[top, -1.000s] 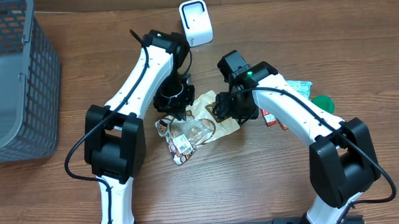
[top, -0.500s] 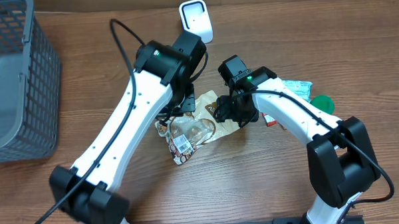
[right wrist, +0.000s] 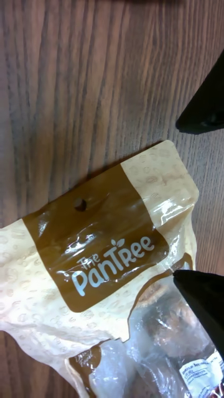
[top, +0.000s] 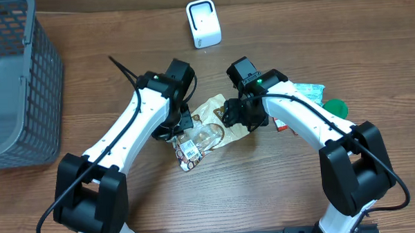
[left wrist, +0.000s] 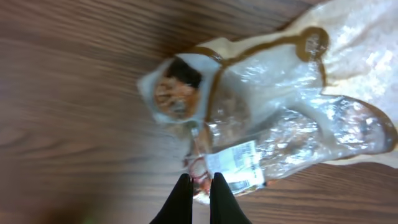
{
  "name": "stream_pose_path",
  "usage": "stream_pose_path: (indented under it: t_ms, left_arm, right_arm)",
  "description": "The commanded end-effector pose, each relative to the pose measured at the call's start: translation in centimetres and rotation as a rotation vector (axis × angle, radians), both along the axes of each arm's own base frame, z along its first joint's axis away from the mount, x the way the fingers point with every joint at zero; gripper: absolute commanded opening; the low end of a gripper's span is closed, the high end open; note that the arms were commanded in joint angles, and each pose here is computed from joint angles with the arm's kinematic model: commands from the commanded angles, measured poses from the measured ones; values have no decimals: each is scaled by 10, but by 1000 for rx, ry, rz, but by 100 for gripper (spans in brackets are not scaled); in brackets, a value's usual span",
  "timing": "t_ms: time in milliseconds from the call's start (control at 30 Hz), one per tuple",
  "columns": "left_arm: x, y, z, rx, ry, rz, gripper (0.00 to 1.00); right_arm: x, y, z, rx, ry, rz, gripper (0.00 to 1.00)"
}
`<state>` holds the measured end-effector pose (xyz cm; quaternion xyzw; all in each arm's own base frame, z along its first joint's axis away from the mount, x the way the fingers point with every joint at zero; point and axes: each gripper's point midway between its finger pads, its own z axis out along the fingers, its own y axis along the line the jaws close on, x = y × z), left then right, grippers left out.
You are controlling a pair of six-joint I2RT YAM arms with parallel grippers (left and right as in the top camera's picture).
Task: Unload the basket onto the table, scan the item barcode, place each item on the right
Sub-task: 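Reach the left gripper to the Pantree bag and grasp its lower edge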
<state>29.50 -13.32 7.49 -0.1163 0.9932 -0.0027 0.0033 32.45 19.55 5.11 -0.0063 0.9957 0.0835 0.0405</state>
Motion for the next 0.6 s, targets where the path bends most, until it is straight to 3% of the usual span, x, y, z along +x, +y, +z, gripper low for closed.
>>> stream_pose_path:
  t_ms: [0,100,133,567]
  left_arm:
    - [-14,-15,-19,-98,44,-55,4]
    - [-11,-16,-33,-109,16,-51,7]
    - [-8,-17,-37,-116,0,-51,15]
    - [8,17,-22,-96,4,13,27]
  right_arm:
    - [3,1,6,8,-27,4,72]
    - [6,3,7,15,-40,4,72]
    - [7,3,7,17,-44,4,72]
    - [14,7,-8,44,-94,4,78]
